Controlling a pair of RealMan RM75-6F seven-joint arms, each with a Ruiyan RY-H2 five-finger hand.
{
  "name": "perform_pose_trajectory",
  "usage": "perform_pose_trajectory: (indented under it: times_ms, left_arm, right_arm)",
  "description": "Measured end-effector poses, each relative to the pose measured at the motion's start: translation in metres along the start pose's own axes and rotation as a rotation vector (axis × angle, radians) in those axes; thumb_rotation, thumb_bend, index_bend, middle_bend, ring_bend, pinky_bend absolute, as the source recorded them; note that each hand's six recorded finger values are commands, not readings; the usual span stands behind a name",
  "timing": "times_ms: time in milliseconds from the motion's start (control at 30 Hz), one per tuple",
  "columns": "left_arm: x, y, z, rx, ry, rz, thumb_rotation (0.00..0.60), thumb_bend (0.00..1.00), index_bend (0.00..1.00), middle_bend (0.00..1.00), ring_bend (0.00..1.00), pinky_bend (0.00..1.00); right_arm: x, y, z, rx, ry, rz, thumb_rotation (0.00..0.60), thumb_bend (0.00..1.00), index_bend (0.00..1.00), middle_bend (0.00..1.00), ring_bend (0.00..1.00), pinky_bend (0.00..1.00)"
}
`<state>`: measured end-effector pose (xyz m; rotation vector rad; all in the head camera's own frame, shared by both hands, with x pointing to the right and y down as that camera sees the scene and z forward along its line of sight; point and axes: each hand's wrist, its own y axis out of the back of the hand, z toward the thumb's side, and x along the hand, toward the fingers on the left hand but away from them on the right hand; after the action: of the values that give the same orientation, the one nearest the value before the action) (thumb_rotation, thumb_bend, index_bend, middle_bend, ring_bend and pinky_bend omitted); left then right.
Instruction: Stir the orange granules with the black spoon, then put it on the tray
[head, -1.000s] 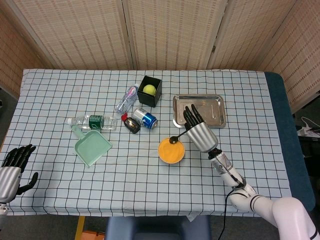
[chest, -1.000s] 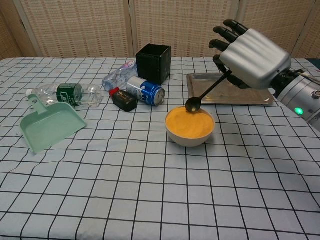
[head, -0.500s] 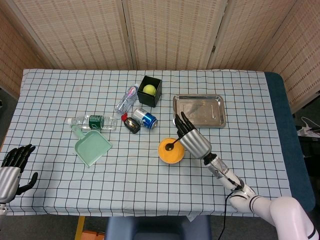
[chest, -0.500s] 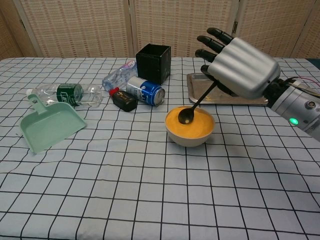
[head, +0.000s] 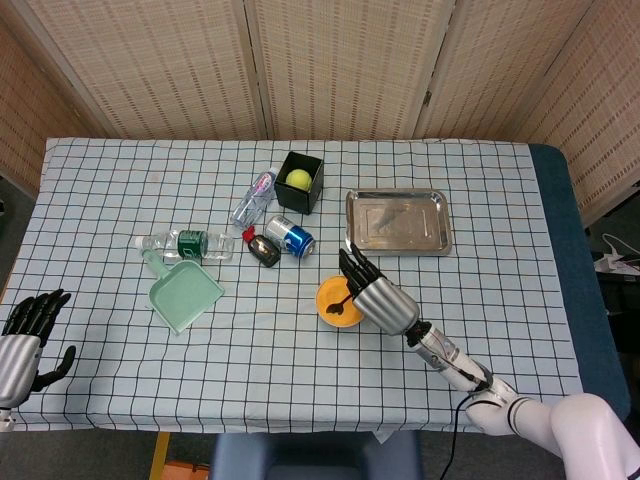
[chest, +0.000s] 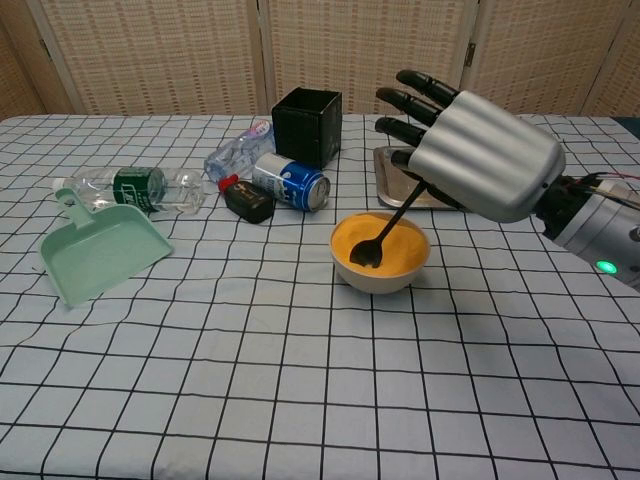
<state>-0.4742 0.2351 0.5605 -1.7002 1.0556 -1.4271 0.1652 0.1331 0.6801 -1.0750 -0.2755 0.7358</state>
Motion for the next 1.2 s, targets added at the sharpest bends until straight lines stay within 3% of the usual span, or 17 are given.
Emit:
perform_pose_trajectory:
  times_ms: [400, 733, 1200]
  left_arm:
    - [0.000, -0.001, 0.001, 0.000, -0.004, -0.002, 0.600, 0.45, 0.00, 0.01, 0.00, 0.05]
    - [0.001, -0.003, 0.002, 0.001, -0.006, -0.010, 0.600, 0.45, 0.00, 0.01, 0.00, 0.05]
    - [0.002, -0.003, 0.001, -0.001, -0.010, -0.011, 0.600, 0.45, 0.00, 0.01, 0.00, 0.05]
  right_arm:
    - [0.006, 0.003, -0.018, -0.072, -0.061, 0.020, 0.600, 0.34, 0.84, 0.20, 0.00, 0.06]
    - [-0.006, -0.008, -0.034, 0.027, -0.094, 0.040, 0.600, 0.34, 0.84, 0.20, 0.00, 0.06]
    - [-0.027, -0.009, -0.026, 0.197, -0.032, 0.019, 0.600, 0.34, 0.84, 0.20, 0.00, 0.06]
